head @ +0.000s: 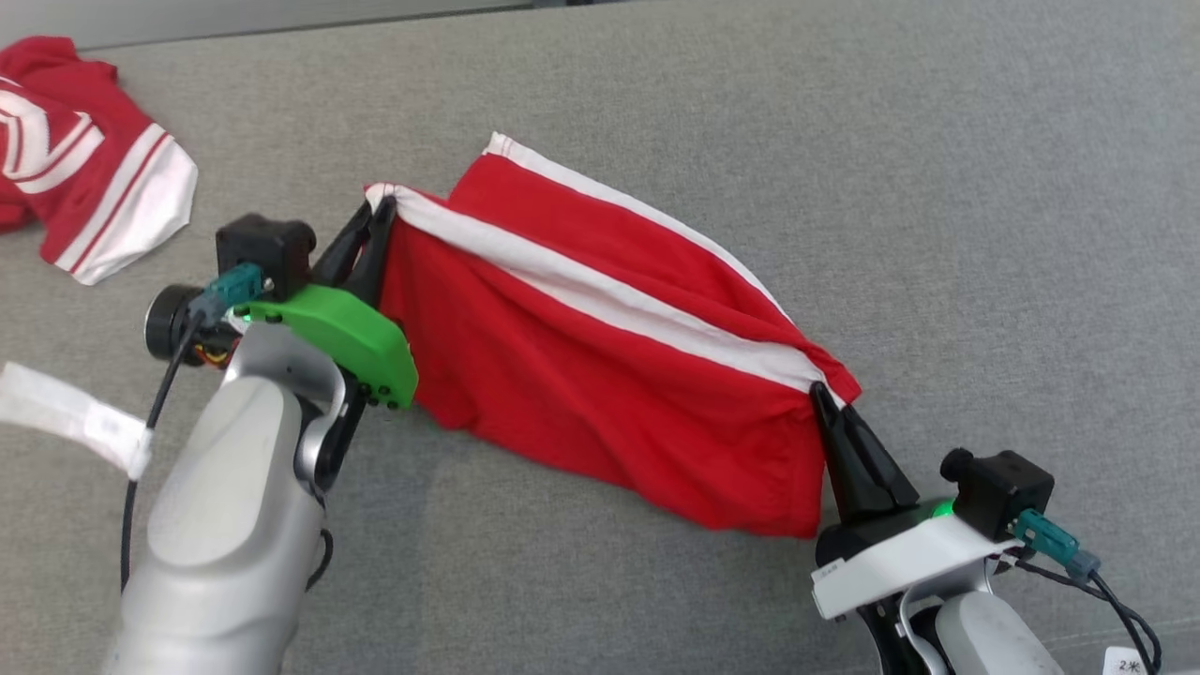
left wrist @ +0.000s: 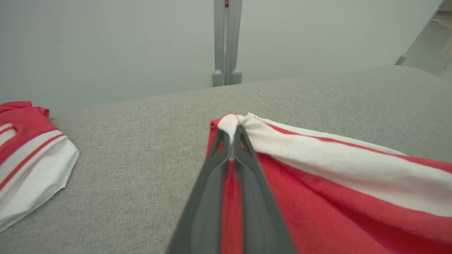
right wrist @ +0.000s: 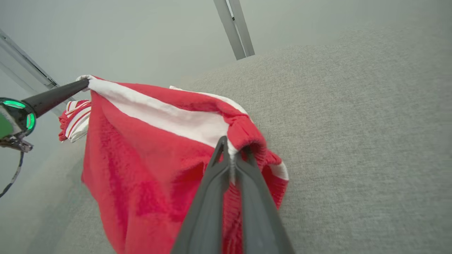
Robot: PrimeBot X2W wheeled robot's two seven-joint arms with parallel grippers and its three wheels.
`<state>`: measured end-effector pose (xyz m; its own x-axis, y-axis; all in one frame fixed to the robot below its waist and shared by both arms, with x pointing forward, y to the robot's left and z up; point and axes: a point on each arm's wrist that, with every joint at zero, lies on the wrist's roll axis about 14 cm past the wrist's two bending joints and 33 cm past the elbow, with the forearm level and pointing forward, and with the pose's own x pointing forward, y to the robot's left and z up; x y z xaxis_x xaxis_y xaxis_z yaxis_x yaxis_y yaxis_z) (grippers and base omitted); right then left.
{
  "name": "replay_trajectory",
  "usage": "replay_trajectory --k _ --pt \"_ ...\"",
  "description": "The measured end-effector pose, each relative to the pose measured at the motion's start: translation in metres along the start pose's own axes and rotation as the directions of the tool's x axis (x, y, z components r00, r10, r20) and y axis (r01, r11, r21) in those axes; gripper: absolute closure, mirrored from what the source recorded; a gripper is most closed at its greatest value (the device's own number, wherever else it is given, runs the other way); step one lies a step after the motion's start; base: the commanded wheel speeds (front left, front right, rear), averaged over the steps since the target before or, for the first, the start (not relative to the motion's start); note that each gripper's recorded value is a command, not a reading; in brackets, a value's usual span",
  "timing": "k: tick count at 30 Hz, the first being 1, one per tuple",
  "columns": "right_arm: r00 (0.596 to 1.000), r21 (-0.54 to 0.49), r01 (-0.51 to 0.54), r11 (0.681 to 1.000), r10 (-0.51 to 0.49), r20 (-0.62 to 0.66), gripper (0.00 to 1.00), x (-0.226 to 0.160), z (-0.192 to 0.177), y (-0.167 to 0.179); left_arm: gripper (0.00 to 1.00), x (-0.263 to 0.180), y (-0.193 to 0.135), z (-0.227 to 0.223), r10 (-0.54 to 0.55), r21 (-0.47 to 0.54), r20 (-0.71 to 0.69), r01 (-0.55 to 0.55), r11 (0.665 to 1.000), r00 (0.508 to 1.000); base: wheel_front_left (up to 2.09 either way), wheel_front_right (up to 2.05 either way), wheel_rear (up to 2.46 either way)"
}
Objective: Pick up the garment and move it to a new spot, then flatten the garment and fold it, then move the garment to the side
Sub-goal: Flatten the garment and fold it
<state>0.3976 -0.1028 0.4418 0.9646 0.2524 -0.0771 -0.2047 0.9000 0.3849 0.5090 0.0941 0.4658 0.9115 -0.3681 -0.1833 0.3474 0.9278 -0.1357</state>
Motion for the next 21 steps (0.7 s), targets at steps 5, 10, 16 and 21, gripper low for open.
replay_trajectory --k 5,10,16,21 --pt "0.999 0.005 0.044 0.999 -0.044 -0.006 1.0 0.009 -0.004 -0.016 1.0 0.038 -0.001 -0.019 -0.025 0.01 -0.086 0.026 1.0 0.996 0.0 0.0 0.0" --pt "0.997 0.005 0.072 0.997 -0.072 -0.015 1.0 0.014 -0.007 -0.027 1.0 0.065 -0.005 -0.039 -0.042 0.016 -0.163 0.045 0.999 0.986 0.0 0.0 0.0" --pt "0.995 0.022 0.1 0.995 -0.1 -0.026 1.0 0.017 -0.011 -0.037 0.95 0.084 -0.013 -0.06 -0.057 0.009 -0.223 0.061 0.998 0.973 0.0 0.0 0.0" --pt "0.994 0.027 0.106 0.994 -0.106 -0.009 0.0 0.018 -0.005 -0.039 0.0 0.089 -0.019 -0.053 -0.065 0.007 -0.175 0.067 0.998 0.982 0.0 0.0 0.0"
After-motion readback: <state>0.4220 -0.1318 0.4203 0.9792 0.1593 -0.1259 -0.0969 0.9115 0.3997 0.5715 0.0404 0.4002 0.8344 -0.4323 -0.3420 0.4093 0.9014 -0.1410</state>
